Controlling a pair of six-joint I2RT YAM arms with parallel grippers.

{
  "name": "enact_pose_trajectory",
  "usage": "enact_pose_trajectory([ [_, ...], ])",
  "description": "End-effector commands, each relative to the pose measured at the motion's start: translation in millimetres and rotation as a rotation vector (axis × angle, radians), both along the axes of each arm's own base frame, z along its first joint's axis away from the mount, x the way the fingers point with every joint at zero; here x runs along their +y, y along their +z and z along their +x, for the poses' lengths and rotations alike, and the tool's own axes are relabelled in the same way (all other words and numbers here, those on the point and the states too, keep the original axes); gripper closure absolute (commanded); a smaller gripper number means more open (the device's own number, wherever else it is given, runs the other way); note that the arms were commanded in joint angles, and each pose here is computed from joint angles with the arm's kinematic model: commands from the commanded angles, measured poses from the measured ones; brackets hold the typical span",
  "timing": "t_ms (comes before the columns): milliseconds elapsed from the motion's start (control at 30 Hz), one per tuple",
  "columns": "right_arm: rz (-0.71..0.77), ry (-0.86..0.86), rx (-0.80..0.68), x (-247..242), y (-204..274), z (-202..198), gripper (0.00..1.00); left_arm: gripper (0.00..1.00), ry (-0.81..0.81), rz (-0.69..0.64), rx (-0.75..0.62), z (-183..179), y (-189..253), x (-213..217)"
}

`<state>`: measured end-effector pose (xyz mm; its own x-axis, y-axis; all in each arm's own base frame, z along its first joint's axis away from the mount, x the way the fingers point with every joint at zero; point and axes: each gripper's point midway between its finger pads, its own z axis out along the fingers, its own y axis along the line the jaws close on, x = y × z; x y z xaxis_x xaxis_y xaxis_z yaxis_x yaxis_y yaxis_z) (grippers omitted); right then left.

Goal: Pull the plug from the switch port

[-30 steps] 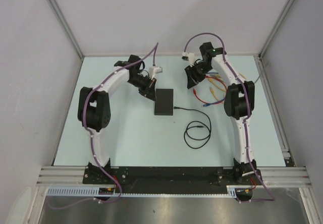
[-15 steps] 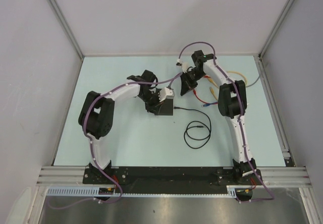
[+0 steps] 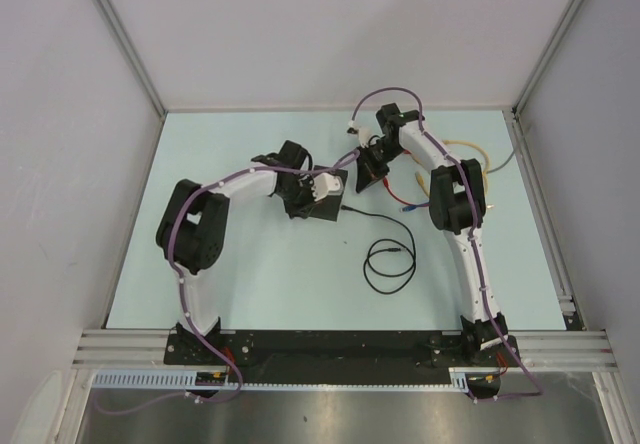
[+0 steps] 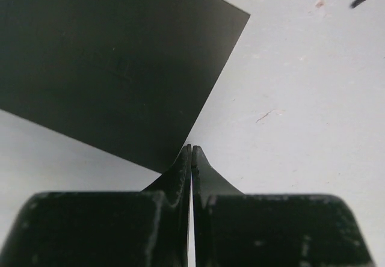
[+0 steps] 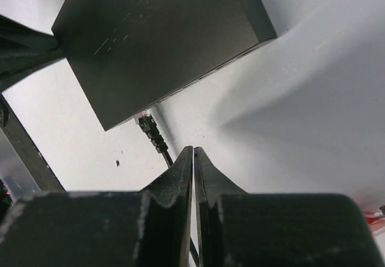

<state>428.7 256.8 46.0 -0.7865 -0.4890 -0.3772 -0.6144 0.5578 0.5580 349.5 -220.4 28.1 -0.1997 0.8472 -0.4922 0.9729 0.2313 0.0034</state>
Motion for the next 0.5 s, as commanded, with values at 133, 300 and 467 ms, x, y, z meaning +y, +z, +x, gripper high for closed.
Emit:
enact_pose_trajectory([
  [133,0.1,0.032,0.04,11.2,14.0,-9.6,0.72,1.0,-0.01,-0.154,0.06,3.5,59.5,-11.5],
  [300,0.196,0.048,0.108,21.7,19.4,-19.0,0.53,1.0,0.078,-0.219,0.16,-1.0,69.1,-22.0],
  [467,0.246,0.058,0.178,26.1,10.4,-27.0,0.5,1.0,0.268,-0.247,0.329,6.5,53.7,-28.2],
])
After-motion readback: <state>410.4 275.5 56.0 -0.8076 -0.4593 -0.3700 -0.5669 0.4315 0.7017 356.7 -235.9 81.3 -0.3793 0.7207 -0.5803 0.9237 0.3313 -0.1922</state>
